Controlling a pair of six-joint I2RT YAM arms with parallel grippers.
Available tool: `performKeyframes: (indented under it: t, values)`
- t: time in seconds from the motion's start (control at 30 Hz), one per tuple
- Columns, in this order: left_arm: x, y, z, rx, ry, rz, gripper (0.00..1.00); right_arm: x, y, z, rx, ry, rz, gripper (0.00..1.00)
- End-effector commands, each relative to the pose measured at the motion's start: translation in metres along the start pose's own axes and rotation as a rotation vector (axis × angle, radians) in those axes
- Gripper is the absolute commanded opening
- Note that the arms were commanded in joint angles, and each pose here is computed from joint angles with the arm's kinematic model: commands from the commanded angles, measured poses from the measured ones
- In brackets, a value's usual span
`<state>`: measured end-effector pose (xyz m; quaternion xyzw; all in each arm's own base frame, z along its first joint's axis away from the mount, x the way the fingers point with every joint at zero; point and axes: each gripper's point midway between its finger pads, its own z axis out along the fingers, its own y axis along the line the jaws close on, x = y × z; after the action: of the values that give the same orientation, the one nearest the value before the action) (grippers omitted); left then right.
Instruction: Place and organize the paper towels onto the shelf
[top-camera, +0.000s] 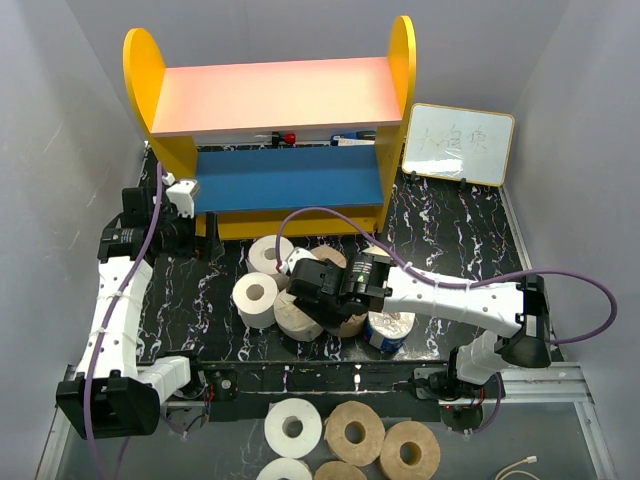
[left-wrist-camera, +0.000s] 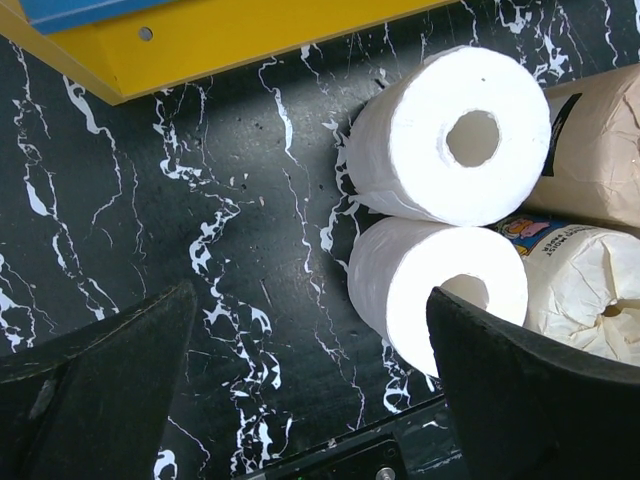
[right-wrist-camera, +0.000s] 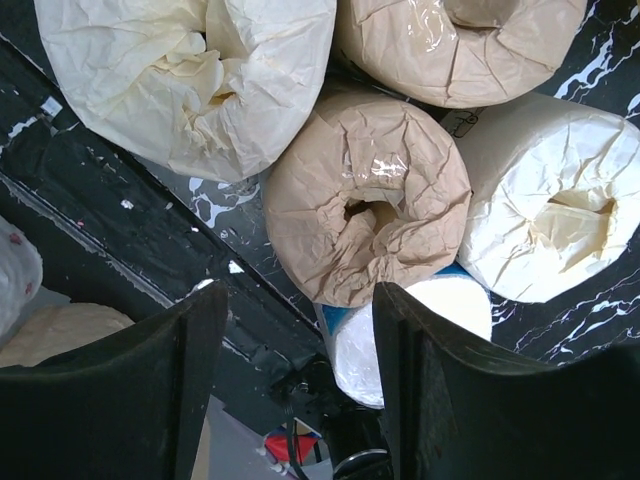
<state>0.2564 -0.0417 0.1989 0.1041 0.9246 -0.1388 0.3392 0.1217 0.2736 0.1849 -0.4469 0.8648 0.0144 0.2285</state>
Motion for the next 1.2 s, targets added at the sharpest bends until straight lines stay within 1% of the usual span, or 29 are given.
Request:
performKeyframes:
  t: [0.0,0.17,0.23,0.3,0.33,0.43,0.5,0.73,0.93,1.17]
  values:
    - [0.004,-0.002,-0.003,0.004,-0.006,0.008,0.99,-0.005,0.008,0.012,-0.014,-0.021,-0.015,0.59]
    - [0.006,0.015,-0.004,-0.092,-0.003,0.008,0.99,0.0,0.011,0.021,-0.018,-0.019,-0.025,0.61]
    - [0.006,0.027,-0.004,-0.147,0.006,-0.015,0.99,0.001,0.012,0.023,-0.025,-0.016,-0.029,0.62]
    - [0.001,0.039,-0.01,-0.19,-0.01,-0.05,0.99,0.003,0.013,0.027,-0.029,-0.011,-0.033,0.62]
    - [-0.002,0.04,-0.013,-0.183,-0.018,-0.065,0.99,0.005,0.013,0.029,-0.026,-0.005,-0.038,0.62]
    - [-0.013,0.017,-0.019,-0.031,-0.05,-0.086,0.99,0.007,0.013,0.034,-0.018,-0.006,-0.047,0.62]
    - [-0.019,0.009,-0.025,0.017,-0.067,-0.099,0.99,0.009,0.013,0.038,-0.014,-0.004,-0.052,0.62]
    - [-0.03,0.025,-0.033,-0.061,-0.083,-0.103,0.99,0.009,0.009,0.046,0.011,-0.016,-0.059,0.62]
    - [-0.024,0.04,-0.022,-0.082,-0.039,-0.156,0.99,0.011,0.012,0.053,0.01,-0.014,-0.065,0.61]
    - [-0.026,0.047,-0.022,-0.095,-0.046,-0.157,0.99,0.016,0.017,0.064,-0.003,0.008,-0.079,0.56]
